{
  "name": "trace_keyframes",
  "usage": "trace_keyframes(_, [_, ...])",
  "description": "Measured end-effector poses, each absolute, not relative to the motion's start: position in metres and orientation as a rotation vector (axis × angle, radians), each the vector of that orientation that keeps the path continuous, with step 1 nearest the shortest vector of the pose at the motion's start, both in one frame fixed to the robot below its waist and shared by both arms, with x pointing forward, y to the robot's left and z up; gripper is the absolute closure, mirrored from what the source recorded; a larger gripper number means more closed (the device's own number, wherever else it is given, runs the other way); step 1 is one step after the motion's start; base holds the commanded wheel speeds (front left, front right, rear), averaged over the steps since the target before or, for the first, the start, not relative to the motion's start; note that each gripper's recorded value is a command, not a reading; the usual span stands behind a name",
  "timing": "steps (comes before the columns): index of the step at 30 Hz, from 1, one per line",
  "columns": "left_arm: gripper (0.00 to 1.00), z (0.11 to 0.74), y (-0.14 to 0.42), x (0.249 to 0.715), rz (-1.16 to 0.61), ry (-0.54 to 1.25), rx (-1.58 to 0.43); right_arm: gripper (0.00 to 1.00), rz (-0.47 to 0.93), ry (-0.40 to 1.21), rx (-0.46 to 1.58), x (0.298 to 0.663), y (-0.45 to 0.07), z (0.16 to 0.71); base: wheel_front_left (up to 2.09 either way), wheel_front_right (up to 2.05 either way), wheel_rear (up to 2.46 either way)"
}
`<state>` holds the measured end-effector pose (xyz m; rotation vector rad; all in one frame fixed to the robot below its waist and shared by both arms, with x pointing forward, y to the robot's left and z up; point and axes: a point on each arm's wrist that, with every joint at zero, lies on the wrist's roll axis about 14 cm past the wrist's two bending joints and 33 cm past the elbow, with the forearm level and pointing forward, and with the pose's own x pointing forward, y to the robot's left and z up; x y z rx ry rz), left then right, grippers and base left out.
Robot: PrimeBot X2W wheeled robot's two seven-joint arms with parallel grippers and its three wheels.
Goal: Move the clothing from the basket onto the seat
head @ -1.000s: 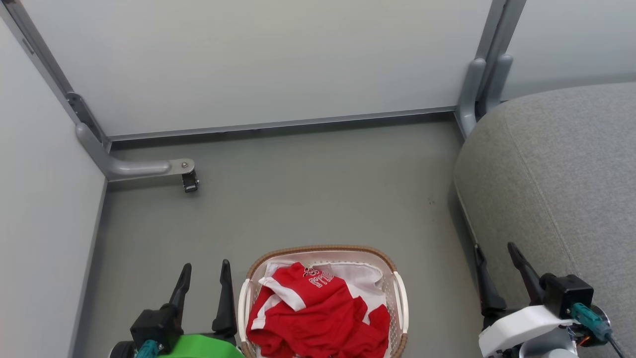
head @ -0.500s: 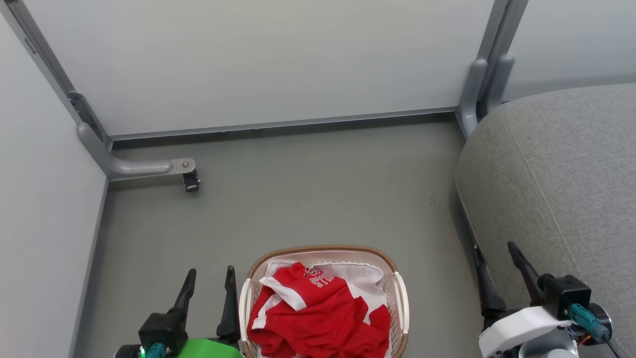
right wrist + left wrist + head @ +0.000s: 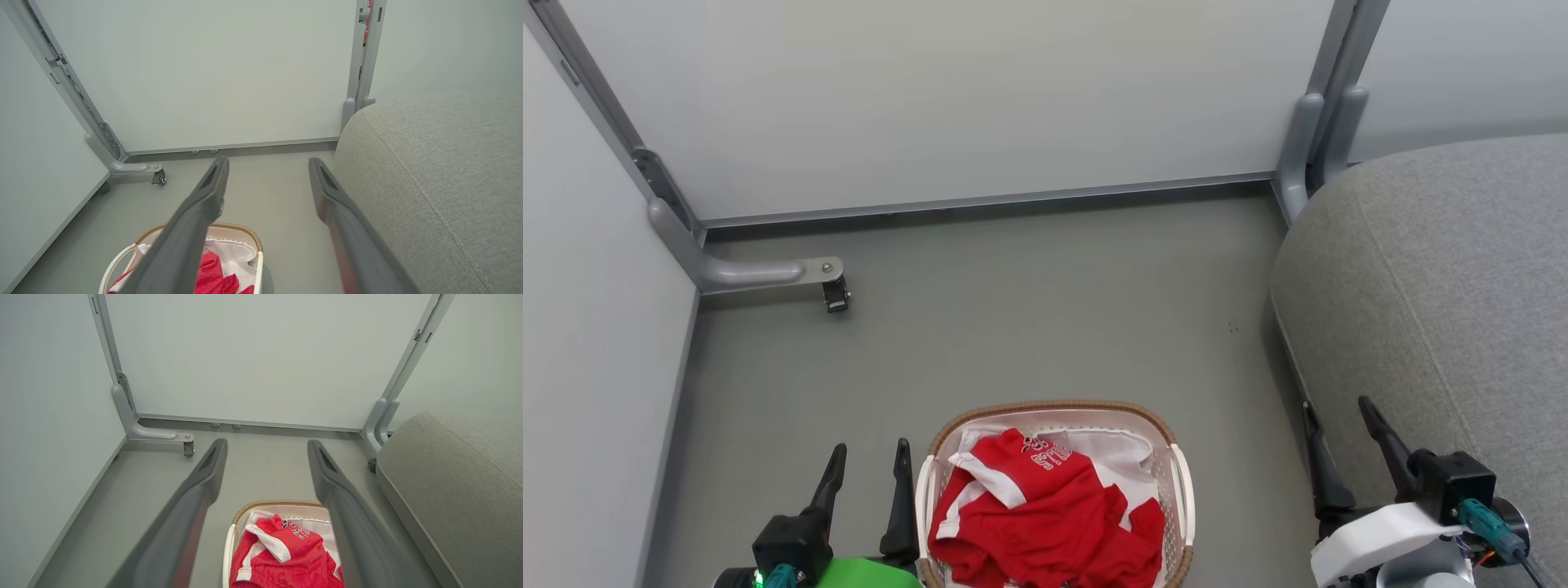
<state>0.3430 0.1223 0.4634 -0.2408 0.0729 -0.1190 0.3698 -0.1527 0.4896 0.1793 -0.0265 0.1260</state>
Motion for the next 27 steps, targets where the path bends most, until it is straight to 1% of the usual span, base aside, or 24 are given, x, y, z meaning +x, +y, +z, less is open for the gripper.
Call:
trace_keyframes(18, [0.0,0.456,0.116,0.354,-0.14,0.097,-0.23,0.0,0.114,-0.022,0.184,0.379,-0.156,0.487,0.0,0.0,0.0])
trace_keyframes(27, [0.0,0.458,0.099,0.39,-0.234,0.079,-0.144,0.0,0.102,-0.032,0.188,0.404,-0.16,0.486,0.0,0.0,0.0])
